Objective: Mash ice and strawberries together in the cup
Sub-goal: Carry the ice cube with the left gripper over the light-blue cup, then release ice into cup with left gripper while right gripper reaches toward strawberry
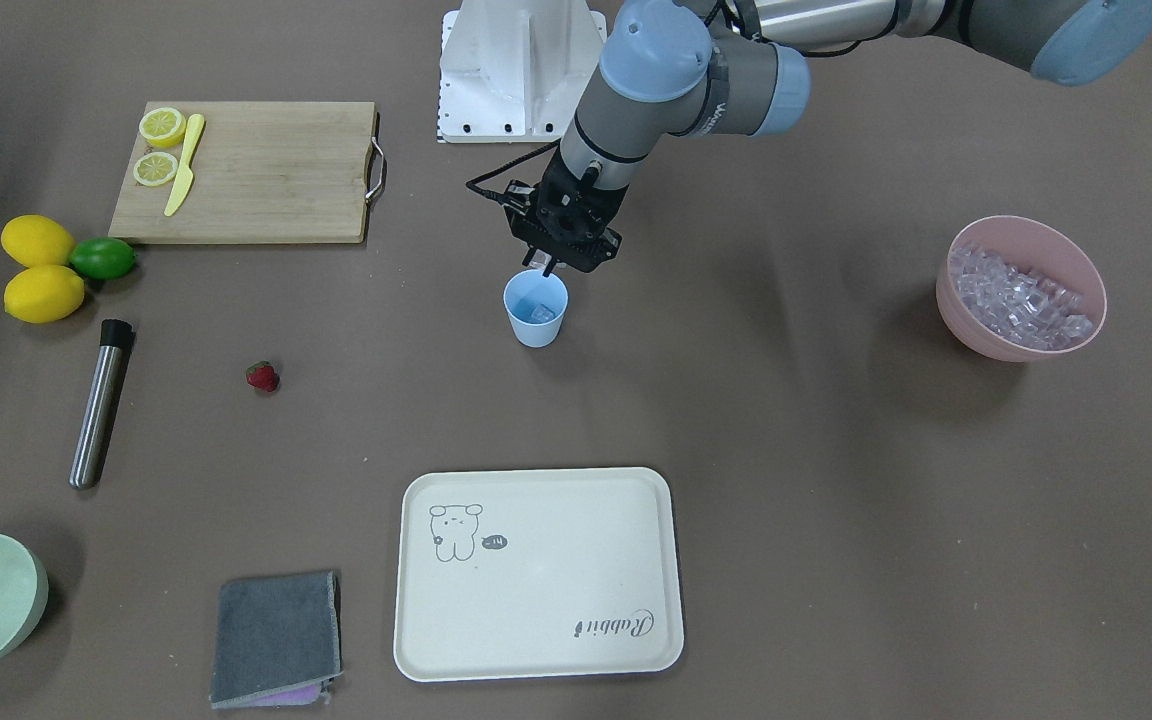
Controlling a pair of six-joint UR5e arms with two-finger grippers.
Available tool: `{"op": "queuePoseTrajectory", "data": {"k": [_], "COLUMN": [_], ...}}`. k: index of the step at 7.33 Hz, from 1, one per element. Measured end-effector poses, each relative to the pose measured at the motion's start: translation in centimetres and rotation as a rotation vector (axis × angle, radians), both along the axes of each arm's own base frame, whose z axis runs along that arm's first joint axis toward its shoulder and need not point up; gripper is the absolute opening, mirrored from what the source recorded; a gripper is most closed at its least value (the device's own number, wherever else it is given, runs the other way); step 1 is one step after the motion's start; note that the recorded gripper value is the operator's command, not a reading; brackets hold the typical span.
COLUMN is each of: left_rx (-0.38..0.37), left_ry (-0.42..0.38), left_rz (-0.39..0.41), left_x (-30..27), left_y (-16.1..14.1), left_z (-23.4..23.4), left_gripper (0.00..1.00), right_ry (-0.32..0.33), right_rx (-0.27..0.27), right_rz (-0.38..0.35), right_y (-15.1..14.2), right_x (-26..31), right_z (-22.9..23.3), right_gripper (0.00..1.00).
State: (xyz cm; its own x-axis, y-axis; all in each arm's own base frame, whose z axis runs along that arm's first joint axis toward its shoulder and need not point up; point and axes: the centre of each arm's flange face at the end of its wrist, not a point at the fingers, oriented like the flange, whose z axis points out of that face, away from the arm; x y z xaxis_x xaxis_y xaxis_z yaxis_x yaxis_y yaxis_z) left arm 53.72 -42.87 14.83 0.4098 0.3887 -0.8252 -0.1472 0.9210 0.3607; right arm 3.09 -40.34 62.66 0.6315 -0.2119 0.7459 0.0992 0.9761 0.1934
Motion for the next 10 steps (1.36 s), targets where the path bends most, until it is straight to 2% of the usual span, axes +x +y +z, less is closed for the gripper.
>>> {"op": "queuePoseTrajectory", "data": {"k": [3, 4, 5, 8, 10], "left_rx": [0.020, 0.022, 0.021, 0.020, 0.012], "left_ry": [-0.011, -0.017, -0.023, -0.018, -0.042], "left_rz": [-0.025, -0.031, -0.034, -0.057, -0.101], "left_x": [0.4, 0.4, 0.6, 0.1, -5.2], "left_y": [-1.0, -1.4, -1.6, -2.0, -4.7], "left_z": [-0.3, -0.1, 0.2, -0.5, 1.2], "left_gripper": [0.00, 0.82, 0.97, 0.97, 0.97], "right_ry": [0.000, -0.001, -0.001, -0.004, -0.027], "right_rx": [-0.007, -0.007, -0.007, -0.005, -0.039], "right_rz": [0.000, 0.000, 0.000, 0.018, 0.058], "right_y": [0.3, 0.3, 0.3, -0.5, -3.9], "right_x": [0.0, 0.0, 0.0, -0.2, -3.5], "right_z": [0.3, 0.3, 0.3, -0.9, -5.5], "right_gripper": [1.00, 1.00, 1.00, 1.00, 1.00]}}
